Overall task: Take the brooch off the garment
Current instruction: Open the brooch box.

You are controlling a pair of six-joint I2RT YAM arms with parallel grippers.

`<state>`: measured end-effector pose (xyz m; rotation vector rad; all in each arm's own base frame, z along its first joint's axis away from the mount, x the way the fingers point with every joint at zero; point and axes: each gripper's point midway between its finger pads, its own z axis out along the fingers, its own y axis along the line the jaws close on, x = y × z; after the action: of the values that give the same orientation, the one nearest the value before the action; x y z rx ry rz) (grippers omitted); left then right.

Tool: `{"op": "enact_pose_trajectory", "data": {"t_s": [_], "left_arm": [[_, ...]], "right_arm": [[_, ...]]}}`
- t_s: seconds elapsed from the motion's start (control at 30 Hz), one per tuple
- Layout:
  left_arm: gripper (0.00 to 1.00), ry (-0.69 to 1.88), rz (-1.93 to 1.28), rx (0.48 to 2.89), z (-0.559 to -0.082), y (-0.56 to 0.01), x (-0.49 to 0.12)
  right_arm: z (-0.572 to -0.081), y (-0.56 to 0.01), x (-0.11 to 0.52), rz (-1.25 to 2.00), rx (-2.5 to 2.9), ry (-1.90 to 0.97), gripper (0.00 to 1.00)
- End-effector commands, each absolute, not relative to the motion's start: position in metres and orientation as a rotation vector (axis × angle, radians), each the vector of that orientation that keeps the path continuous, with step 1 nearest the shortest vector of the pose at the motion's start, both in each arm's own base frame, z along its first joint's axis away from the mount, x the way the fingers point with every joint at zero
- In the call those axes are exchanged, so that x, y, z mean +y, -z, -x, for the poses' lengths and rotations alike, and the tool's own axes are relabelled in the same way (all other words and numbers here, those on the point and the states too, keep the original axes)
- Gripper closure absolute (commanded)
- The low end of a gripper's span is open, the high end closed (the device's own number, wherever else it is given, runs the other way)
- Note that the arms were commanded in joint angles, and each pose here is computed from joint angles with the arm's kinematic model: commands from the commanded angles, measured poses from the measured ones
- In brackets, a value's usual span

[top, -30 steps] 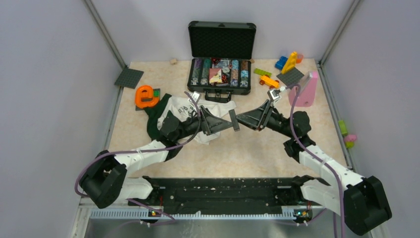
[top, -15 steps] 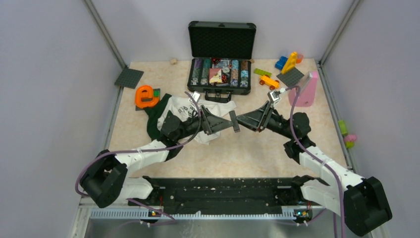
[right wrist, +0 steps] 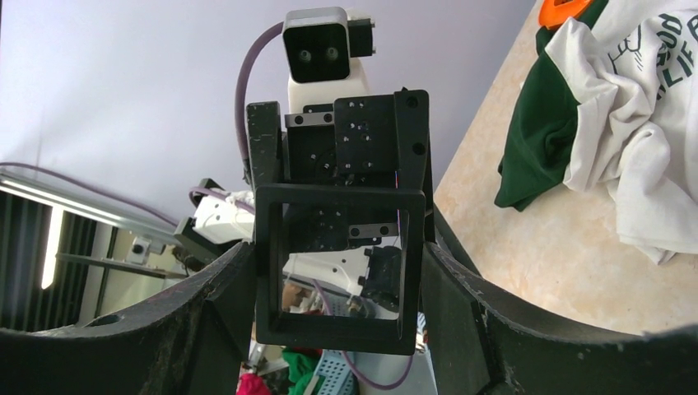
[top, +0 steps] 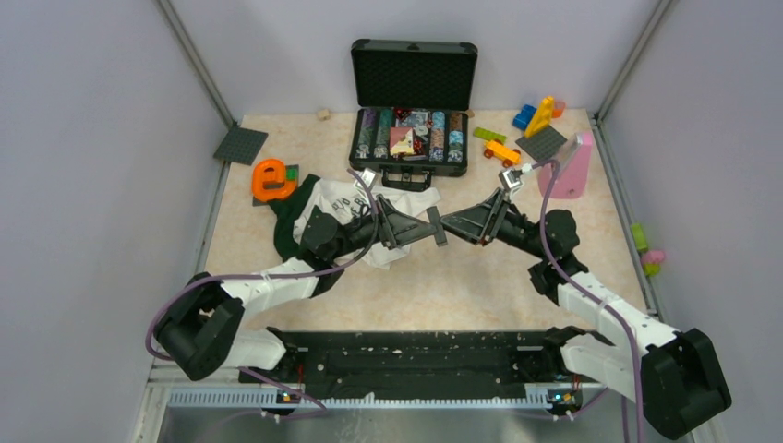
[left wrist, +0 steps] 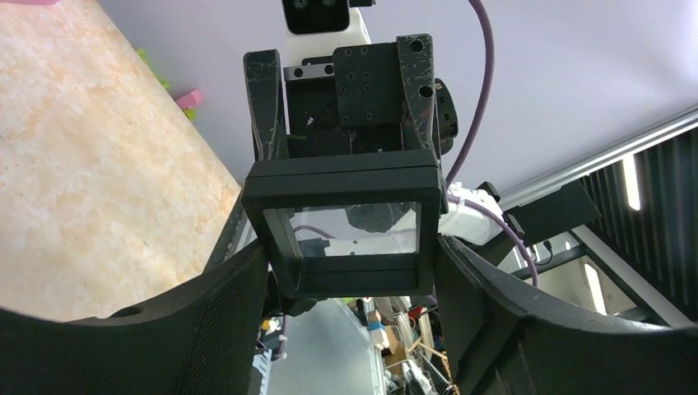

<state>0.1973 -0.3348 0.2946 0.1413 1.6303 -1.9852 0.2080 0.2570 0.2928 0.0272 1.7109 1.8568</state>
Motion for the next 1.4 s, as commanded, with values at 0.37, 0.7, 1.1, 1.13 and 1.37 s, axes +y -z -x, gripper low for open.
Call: {"op": "enact_pose_trajectory", "data": {"t_s": [0.37, 0.7, 1.1, 1.13, 1.37], "left_arm": [[0.43, 1.999, -0.228, 1.577, -0.195, -0.31, -0.341], [0.45, 2.016, -0.229, 1.593, -0.196, -0.309, -0.344], [0.08, 1.997, -0.188, 1.573, -0.194, -0.305, -0.335], [0.07, 2.002, -0.189, 1.563, -0.194, -0.307, -0.336], [0.05, 1.993, -0.174, 1.532, -0.197, -0.311, -0.336]], "right_arm": [[-0.194, -0.304, 0.258, 0.081, 1.658, -1.84, 0.28], [-0.192, -0.304, 0.258, 0.093, 1.669, -1.841, 0.29], [-0.194, -0.315, 0.249, -0.022, 1.574, -1.875, 0.41], [-0.193, -0.316, 0.249, -0.021, 1.567, -1.877, 0.4], [-0.193, -0.31, 0.251, -0.022, 1.586, -1.866, 0.39]]}}
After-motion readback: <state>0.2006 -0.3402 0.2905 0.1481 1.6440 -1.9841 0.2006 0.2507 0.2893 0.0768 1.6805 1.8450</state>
